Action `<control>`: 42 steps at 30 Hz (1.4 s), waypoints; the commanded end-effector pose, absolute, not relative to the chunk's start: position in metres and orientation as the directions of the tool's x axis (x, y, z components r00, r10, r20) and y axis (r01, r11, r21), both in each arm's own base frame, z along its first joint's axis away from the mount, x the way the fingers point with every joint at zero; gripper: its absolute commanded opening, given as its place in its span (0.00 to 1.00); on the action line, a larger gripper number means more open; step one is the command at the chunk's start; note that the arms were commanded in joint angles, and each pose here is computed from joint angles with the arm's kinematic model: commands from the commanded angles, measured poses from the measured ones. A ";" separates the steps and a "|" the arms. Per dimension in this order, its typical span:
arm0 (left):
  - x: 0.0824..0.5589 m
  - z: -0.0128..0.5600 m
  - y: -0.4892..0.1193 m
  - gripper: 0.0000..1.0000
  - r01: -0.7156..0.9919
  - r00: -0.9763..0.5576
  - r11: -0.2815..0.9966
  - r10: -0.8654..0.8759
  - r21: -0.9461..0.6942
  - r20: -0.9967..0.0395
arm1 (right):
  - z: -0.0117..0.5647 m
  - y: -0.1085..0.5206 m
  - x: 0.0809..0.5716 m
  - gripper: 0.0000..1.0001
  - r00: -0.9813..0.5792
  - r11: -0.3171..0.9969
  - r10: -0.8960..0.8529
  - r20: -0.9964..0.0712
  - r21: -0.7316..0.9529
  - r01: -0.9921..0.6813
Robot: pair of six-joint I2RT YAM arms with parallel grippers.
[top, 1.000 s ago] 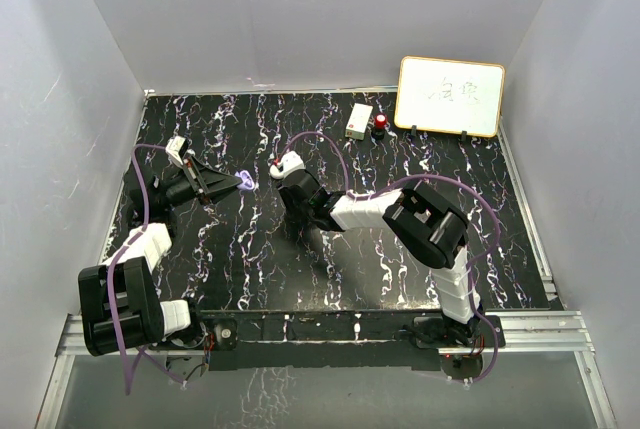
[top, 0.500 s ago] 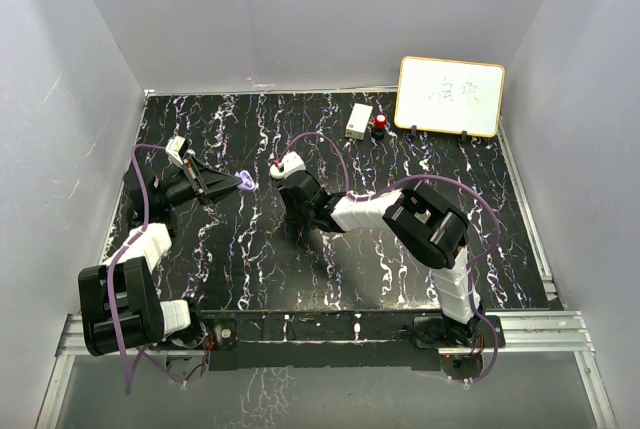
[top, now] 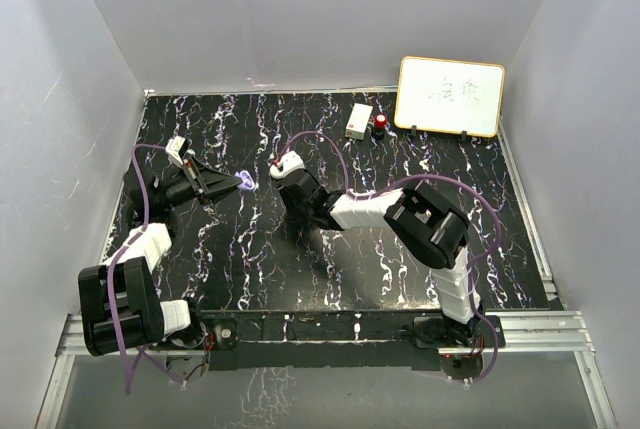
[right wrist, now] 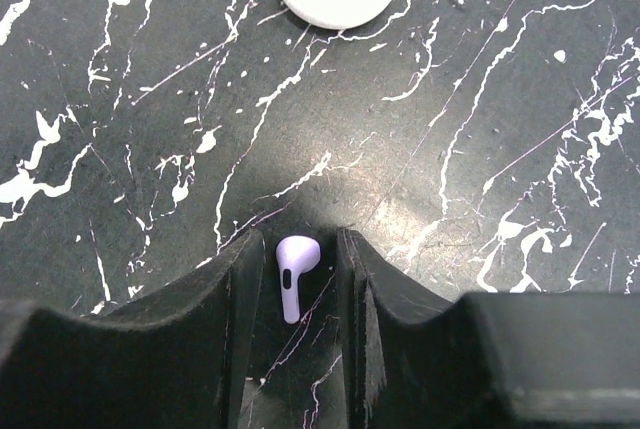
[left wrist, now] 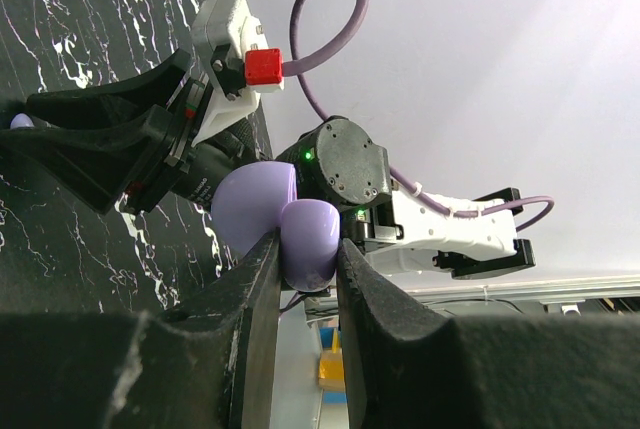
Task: Insert the wireless bluetooth earbuds into the charging case
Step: Pick up the earbud from the center of the board.
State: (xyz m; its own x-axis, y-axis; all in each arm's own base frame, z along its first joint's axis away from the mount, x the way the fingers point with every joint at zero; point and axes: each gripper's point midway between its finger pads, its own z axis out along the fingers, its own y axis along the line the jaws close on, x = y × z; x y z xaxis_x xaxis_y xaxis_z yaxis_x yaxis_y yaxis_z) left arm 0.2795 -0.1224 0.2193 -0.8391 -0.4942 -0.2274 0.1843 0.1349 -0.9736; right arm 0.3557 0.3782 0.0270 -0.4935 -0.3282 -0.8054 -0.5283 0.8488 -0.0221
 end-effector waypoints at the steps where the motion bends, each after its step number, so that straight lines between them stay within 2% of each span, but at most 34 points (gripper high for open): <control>1: 0.274 0.227 -0.123 0.00 0.219 -0.840 0.137 -0.478 -0.966 -0.258 | 0.012 0.360 0.335 0.34 -0.559 0.827 -0.438 -0.704 -0.071 -0.558; 17: 0.273 0.229 -0.122 0.00 0.223 -0.840 0.137 -0.476 -0.965 -0.261 | 0.003 0.366 0.334 0.34 -0.580 0.807 -0.472 -0.664 -0.060 -0.588; 42: 0.274 0.230 -0.120 0.00 0.224 -0.837 0.138 -0.479 -0.965 -0.263 | 0.000 0.366 0.341 0.33 -0.607 0.806 -0.444 -0.659 0.001 -0.591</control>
State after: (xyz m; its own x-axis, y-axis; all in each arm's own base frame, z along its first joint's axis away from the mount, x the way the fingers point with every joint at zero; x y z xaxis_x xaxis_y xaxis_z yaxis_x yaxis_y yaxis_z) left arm 0.2792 -0.1208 0.2193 -0.8392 -0.4943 -0.2265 0.1837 0.1343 -0.9738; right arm 0.3540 0.3819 0.0269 -0.5560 -0.3881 -0.7350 -0.5821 0.8131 0.0110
